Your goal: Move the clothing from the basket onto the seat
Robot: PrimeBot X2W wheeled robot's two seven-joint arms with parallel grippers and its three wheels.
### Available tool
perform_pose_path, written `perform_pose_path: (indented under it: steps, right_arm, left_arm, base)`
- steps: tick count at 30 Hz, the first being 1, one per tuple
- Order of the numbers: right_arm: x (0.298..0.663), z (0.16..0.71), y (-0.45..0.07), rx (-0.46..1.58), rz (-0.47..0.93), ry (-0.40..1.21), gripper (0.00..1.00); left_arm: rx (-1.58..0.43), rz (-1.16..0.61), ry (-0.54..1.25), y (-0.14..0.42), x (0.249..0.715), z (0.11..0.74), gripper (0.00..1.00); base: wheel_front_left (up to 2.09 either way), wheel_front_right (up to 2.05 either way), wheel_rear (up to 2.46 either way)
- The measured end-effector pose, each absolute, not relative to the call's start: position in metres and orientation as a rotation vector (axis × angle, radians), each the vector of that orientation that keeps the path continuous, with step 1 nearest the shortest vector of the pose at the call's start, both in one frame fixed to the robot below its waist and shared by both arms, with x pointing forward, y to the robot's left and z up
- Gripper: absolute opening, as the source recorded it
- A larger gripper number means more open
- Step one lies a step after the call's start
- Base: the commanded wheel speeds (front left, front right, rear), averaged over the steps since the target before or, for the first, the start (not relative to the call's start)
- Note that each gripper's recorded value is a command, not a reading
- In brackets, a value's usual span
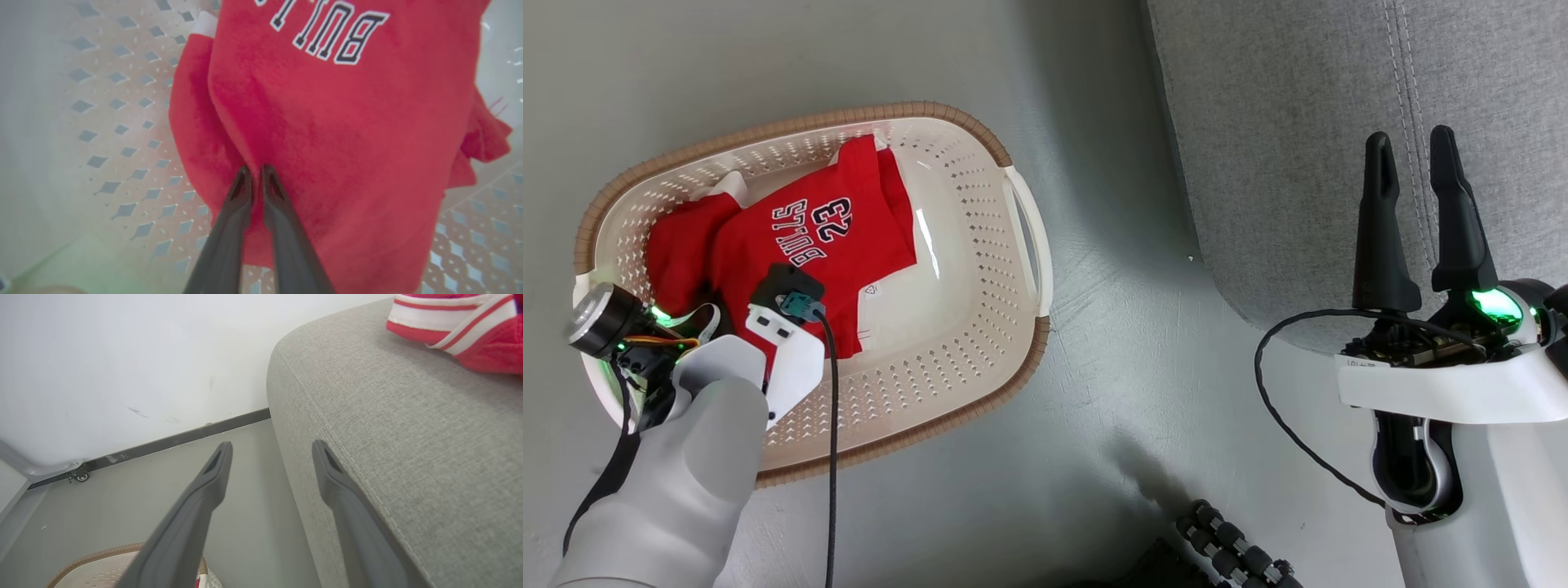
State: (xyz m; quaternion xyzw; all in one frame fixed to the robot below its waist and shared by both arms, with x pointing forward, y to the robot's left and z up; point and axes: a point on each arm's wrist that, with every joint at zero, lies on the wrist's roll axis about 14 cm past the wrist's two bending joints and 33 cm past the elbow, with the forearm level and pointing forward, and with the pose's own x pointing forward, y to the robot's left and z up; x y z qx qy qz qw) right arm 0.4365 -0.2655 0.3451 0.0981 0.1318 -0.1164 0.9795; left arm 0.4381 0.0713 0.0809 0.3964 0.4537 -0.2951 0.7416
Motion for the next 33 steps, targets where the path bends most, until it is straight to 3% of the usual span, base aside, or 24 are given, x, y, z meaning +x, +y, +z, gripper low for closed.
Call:
perform_pose_path:
  steps: [2,20,33]
  right_arm:
    - [0.436,0.345,-0.266,0.2,-0.236,0.265,1.0]
    - [0.446,0.354,-0.265,0.213,-0.227,0.228,1.0]
    - [0.451,0.365,-0.263,0.231,-0.223,0.193,1.0]
  left_arm:
    - [0.867,-0.651,0.995,0.069,0.437,0.081,0.0]
    - [0.762,-0.662,0.851,0.035,0.456,0.107,0.0]
    - [0.639,-0.568,0.72,0.035,0.477,0.141,0.0]
  base:
    - [0.0,0.0,0.0]
    - [0.0,0.0,0.0]
    - [0.0,0.0,0.0]
